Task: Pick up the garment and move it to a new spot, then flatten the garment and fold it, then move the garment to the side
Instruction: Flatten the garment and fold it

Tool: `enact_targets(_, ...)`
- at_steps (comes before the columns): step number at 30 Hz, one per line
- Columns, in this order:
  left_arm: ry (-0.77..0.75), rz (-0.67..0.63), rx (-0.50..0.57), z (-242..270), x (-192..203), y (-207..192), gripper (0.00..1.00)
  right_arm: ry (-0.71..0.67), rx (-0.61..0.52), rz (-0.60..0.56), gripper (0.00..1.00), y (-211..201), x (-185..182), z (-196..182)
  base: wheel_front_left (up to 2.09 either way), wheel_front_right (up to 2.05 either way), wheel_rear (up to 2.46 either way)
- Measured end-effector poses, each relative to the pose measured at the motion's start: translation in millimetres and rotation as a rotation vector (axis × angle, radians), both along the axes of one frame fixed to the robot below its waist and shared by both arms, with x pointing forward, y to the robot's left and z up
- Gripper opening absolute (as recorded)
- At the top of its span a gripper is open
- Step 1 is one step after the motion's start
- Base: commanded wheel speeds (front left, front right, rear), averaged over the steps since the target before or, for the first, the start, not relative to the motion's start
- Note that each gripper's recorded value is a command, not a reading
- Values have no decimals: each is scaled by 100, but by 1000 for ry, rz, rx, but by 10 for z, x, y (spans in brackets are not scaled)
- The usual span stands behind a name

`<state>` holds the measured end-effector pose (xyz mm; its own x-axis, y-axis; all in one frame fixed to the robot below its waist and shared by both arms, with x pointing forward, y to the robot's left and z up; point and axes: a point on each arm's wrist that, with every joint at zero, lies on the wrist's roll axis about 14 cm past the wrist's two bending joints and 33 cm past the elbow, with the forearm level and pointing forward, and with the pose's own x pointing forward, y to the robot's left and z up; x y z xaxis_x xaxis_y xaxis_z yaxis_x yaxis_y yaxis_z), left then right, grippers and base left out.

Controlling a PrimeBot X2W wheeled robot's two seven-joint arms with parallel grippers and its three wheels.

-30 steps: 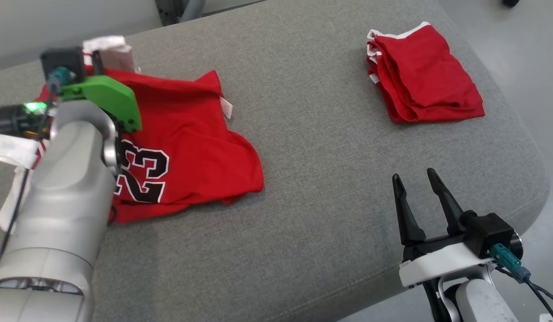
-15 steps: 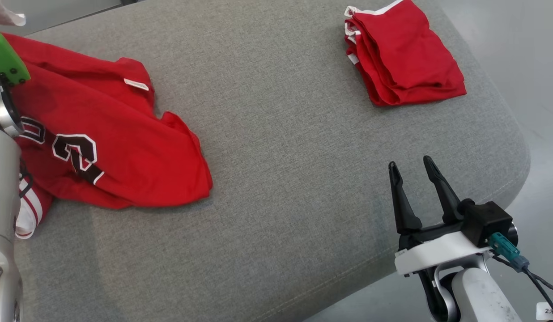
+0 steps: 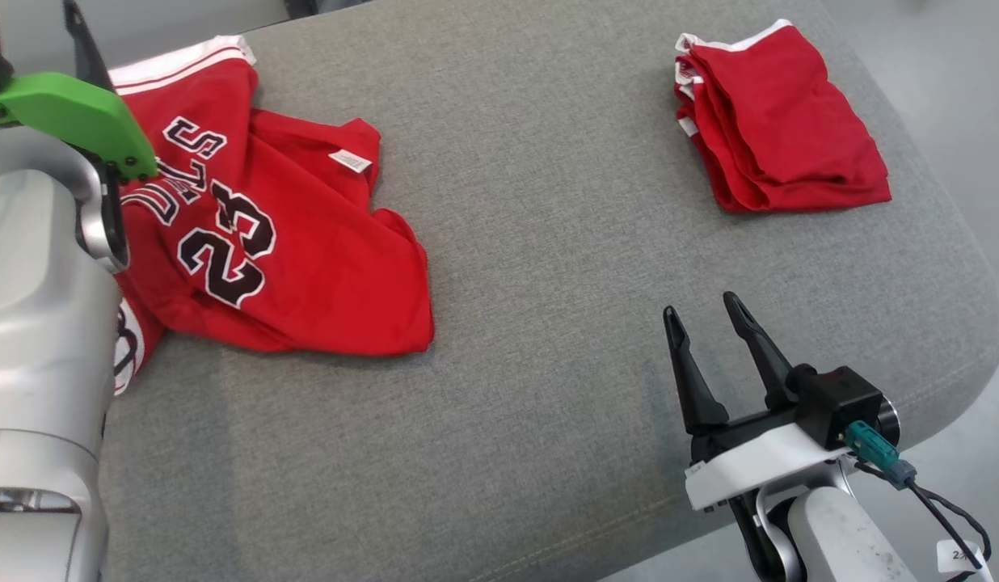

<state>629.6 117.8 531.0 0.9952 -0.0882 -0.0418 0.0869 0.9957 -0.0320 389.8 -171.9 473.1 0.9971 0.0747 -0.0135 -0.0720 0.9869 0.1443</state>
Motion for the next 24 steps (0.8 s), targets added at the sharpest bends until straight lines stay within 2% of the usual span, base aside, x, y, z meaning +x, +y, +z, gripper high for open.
enact_targets(9, -16, -8, -78, -120, -647, 147, 100, -16, 9, 67, 100, 231, -36, 46, 0, 0, 0)
enact_targets(17, 167, 14, -134, -864, -1521, 173, 100, -46, 16, 118, 100, 406, -77, 143, 0, 0, 0)
enact_targets(24, 305, 97, -116, -1254, -1829, 278, 100, -61, 6, 132, 100, 448, -95, 190, 0, 0, 0)
